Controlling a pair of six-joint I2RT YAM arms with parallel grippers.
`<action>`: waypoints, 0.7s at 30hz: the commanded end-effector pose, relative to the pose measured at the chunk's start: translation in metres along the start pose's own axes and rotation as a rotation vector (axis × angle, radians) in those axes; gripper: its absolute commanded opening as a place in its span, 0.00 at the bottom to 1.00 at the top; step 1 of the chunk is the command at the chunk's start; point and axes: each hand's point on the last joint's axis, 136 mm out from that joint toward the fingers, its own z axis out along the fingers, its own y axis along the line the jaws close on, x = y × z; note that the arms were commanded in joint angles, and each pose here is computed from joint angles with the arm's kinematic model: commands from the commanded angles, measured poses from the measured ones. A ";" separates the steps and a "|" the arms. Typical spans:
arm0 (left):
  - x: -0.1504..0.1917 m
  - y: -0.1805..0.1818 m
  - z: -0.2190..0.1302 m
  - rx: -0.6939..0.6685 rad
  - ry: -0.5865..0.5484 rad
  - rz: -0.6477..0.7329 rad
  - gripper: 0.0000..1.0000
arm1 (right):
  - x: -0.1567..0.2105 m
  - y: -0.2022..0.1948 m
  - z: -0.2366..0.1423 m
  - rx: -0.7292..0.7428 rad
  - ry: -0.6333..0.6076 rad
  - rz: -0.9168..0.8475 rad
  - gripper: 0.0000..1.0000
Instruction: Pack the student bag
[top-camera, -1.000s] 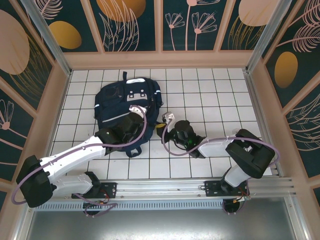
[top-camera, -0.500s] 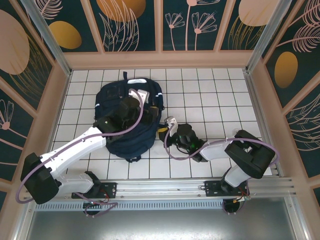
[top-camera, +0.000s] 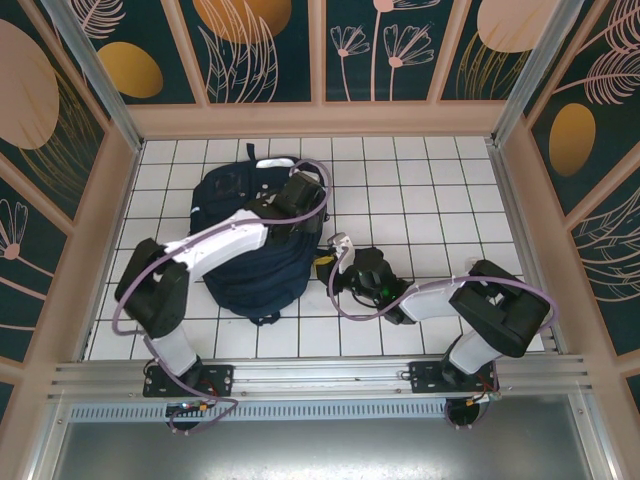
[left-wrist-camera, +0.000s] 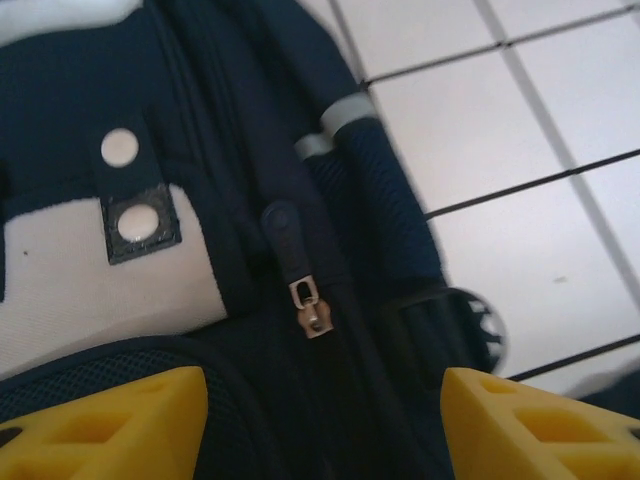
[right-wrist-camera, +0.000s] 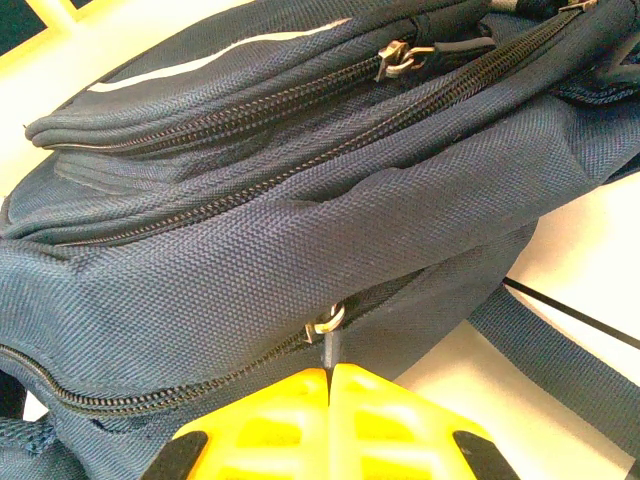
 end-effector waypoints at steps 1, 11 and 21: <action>0.013 0.020 0.010 -0.130 0.078 0.068 0.63 | -0.007 0.017 0.001 -0.071 -0.035 0.000 0.00; 0.040 0.014 0.050 -0.143 0.167 0.080 0.00 | -0.006 0.018 0.009 -0.074 -0.016 -0.007 0.00; -0.048 0.022 0.052 -0.104 -0.005 -0.144 0.00 | -0.011 0.035 0.002 -0.079 -0.012 -0.049 0.00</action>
